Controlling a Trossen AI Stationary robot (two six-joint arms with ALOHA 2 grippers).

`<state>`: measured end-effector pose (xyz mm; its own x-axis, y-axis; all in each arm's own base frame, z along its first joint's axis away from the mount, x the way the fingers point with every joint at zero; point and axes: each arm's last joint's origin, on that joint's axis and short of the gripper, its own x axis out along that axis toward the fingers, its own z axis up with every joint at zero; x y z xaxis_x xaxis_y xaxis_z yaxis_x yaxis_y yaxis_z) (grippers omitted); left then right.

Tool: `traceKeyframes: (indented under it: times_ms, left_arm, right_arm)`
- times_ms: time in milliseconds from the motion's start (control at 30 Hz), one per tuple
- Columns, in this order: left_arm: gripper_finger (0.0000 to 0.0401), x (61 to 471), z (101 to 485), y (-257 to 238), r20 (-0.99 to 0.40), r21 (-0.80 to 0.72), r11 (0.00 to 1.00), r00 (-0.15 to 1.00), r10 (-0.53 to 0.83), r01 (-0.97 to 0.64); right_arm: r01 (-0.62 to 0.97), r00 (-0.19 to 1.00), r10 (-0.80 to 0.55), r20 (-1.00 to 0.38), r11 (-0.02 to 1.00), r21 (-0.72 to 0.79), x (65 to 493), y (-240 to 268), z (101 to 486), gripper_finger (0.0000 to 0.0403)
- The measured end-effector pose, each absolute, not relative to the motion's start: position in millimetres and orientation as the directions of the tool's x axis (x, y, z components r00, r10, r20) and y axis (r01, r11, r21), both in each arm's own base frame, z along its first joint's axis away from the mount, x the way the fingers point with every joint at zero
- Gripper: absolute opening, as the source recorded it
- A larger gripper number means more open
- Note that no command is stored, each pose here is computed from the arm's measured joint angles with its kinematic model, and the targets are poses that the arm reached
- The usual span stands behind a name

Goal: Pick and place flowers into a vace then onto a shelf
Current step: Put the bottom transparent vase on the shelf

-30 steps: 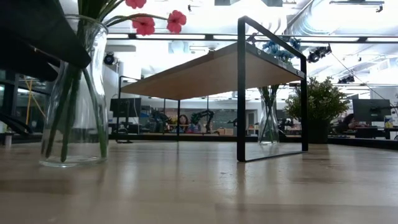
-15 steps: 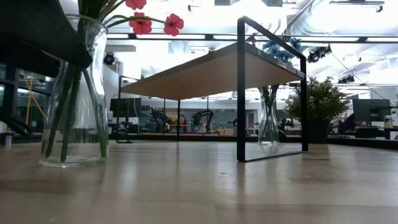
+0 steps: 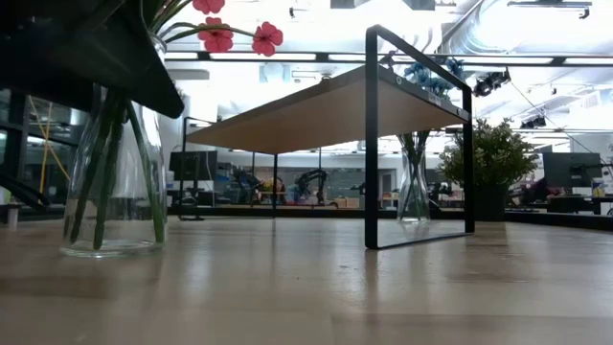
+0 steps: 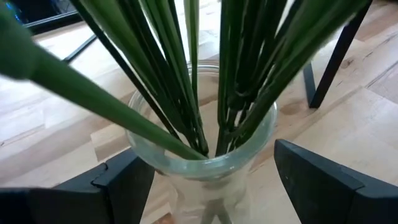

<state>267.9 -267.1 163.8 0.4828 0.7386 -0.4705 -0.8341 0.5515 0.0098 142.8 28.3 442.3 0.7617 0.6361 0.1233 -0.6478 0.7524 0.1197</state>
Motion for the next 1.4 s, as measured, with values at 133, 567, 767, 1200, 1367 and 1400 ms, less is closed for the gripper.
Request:
traceKeyframes:
  times_ms: [133, 567, 767, 1200, 1367, 1400]
  left_arm:
    - [0.0353, 267.7, 163.6, -266.8, -0.478, 0.016, 0.547, 0.474, 0.739, -0.837]
    - [0.0236, 266.6, 163.1, -267.4, -0.499, 0.022, 0.538, 0.457, 0.736, -0.843]
    - [0.0205, 265.3, 158.3, -265.5, -0.477, 0.010, 0.544, 0.474, 0.740, -0.839]
    - [0.0205, 262.6, 153.1, -262.1, -0.461, -0.039, 0.520, 0.477, 0.748, -0.853]
    - [0.0205, 263.3, 161.9, -262.6, -0.455, -0.036, 0.505, 0.464, 0.760, -0.862]
    - [0.0205, 263.3, 165.5, -263.0, -0.452, -0.024, 0.506, 0.460, 0.764, -0.862]
  right_arm:
    - [-0.647, 0.762, 0.636, 0.118, 0.754, 0.117, 142.9, 28.3, 441.7, 0.0098]
    - [-0.646, 0.763, 0.637, 0.111, 0.754, 0.122, 143.0, 28.3, 440.9, 0.0099]
    - [-0.646, 0.763, 0.637, 0.111, 0.754, 0.121, 143.0, 28.3, 440.9, 0.0099]
    - [-0.646, 0.763, 0.636, 0.111, 0.754, 0.121, 143.0, 28.3, 441.0, 0.0099]
    - [-0.636, 0.772, 0.626, 0.112, 0.762, 0.122, 143.3, 28.0, 441.0, 0.0099]
    - [-0.628, 0.778, 0.618, 0.113, 0.768, 0.123, 143.5, 27.8, 441.1, 0.0099]
